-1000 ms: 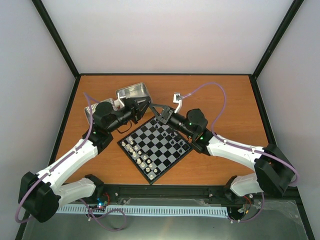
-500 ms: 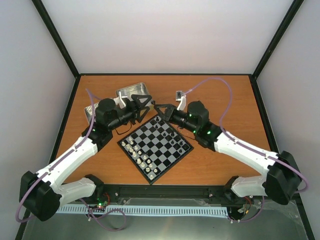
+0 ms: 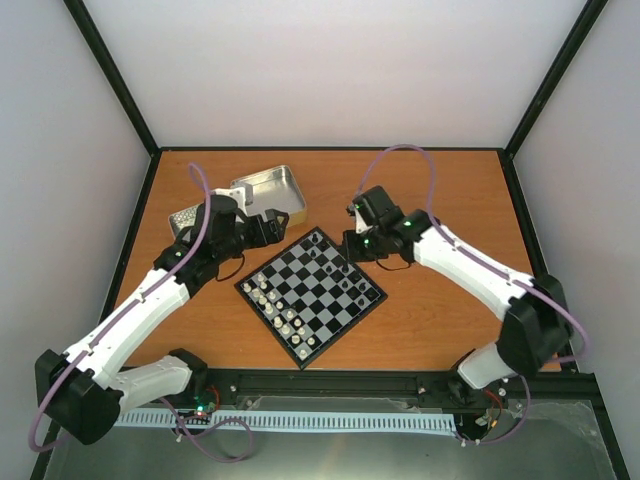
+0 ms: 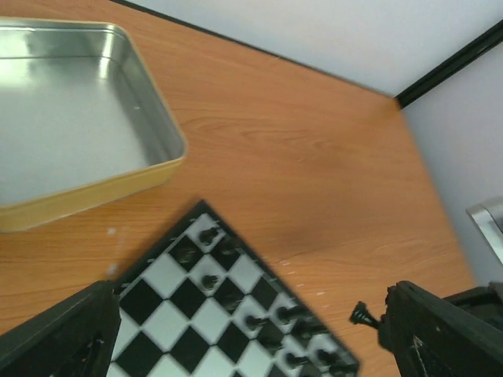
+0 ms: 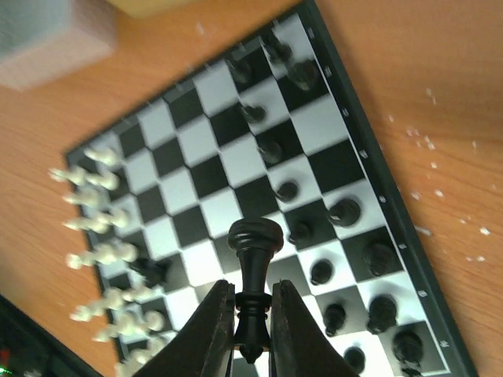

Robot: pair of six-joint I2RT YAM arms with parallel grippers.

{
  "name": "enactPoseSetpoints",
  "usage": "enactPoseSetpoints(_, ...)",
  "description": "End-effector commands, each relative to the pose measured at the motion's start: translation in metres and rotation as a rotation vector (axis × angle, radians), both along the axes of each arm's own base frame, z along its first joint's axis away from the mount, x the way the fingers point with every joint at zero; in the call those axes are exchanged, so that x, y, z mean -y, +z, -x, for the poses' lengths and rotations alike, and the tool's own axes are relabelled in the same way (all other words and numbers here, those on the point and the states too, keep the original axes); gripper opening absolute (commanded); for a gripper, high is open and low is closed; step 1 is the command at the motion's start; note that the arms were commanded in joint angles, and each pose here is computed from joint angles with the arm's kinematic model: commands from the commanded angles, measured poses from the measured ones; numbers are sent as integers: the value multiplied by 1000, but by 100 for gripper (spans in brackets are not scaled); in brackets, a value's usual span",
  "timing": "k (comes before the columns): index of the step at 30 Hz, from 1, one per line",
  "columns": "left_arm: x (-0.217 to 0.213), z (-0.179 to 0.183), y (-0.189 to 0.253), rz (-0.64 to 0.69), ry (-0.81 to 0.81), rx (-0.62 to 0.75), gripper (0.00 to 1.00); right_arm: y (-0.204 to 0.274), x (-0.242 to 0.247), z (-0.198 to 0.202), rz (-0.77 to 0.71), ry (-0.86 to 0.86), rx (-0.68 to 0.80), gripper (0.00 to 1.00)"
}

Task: Set up the chess pieces on the board
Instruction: Place the chess piece on the chessboard.

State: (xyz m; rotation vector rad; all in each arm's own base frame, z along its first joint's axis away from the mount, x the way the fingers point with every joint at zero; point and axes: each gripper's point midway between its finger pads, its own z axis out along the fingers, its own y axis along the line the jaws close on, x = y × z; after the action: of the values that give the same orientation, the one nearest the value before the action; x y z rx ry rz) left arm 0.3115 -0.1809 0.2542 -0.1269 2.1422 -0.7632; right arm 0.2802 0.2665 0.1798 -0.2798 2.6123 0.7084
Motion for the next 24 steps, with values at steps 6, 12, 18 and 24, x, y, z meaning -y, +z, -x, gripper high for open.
enactPoseSetpoints(6, -26, 9, -21, -374, -105, 57, 94, -51, 6, -20, 312, 105, -124, 9)
enactPoseSetpoints(12, -31, 17, -30, -399, -117, 58, 95, -70, 2, -35, 402, 132, -166, 10)
enactPoseSetpoints(18, -33, 21, -34, -397, -111, 68, 96, -88, 4, -42, 504, 153, -226, 10)
enactPoseSetpoints(24, -42, 23, -33, -414, -79, 82, 96, -99, -3, -41, 539, 188, -268, 13)
